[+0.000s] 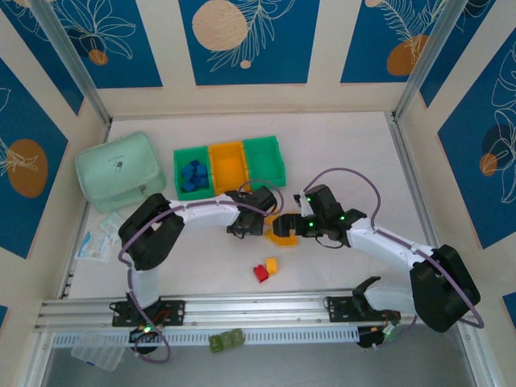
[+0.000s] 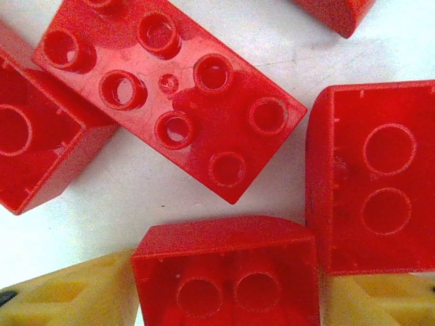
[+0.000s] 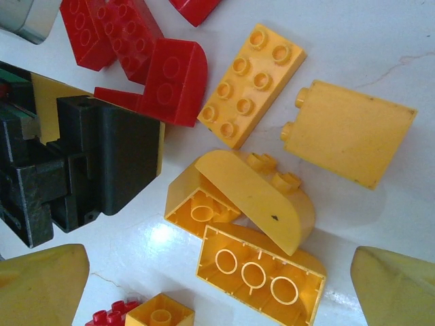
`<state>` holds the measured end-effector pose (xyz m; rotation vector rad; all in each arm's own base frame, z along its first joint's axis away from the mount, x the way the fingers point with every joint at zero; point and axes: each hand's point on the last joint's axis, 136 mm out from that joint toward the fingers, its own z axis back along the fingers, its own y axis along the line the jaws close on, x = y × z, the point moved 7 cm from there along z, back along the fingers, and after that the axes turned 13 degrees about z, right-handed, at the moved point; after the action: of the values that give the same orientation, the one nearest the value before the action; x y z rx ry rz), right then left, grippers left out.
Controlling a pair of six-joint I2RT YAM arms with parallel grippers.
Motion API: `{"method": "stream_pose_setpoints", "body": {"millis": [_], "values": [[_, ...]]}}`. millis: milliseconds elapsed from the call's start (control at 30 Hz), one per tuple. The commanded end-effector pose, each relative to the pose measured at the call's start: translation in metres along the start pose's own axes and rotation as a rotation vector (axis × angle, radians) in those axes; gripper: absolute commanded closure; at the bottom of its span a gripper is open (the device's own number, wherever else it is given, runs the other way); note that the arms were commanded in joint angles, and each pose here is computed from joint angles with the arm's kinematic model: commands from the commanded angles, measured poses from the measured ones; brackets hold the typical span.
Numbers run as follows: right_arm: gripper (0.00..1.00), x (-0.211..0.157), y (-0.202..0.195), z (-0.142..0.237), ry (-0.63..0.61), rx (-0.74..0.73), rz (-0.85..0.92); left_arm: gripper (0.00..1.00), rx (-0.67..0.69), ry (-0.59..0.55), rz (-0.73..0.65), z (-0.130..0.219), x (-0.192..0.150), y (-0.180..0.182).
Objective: Sort the legos into containers by color
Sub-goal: Pick up the lego from the middle-left of the table, then place the lego in the container.
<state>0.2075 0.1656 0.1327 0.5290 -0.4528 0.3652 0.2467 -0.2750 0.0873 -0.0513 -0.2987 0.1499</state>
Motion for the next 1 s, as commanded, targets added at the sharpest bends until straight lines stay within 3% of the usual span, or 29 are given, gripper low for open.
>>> {"method": "stream_pose_setpoints", "body": {"millis": [0,400,633,833,967], "values": [[0.01,0.007,0.005,0.007,-0.023,0.033,0.017,0.38,0.059,-0.041,-0.010,-0.007,0.008,0.006],[0.01,0.014,0.008,0.012,-0.045,0.036,0.034,0.54,0.050,-0.068,-0.027,0.006,0.007,0.015],[0.01,0.029,0.015,0.020,-0.072,0.051,0.061,0.55,-0.032,-0.109,-0.051,0.047,0.012,0.027],[0.01,0.050,0.021,0.023,-0.117,0.072,0.081,0.55,-0.050,-0.208,-0.063,0.089,0.059,0.035],[0.01,0.066,0.025,0.022,-0.145,0.082,0.082,0.55,-0.057,-0.243,-0.038,0.094,0.110,0.035]]}}
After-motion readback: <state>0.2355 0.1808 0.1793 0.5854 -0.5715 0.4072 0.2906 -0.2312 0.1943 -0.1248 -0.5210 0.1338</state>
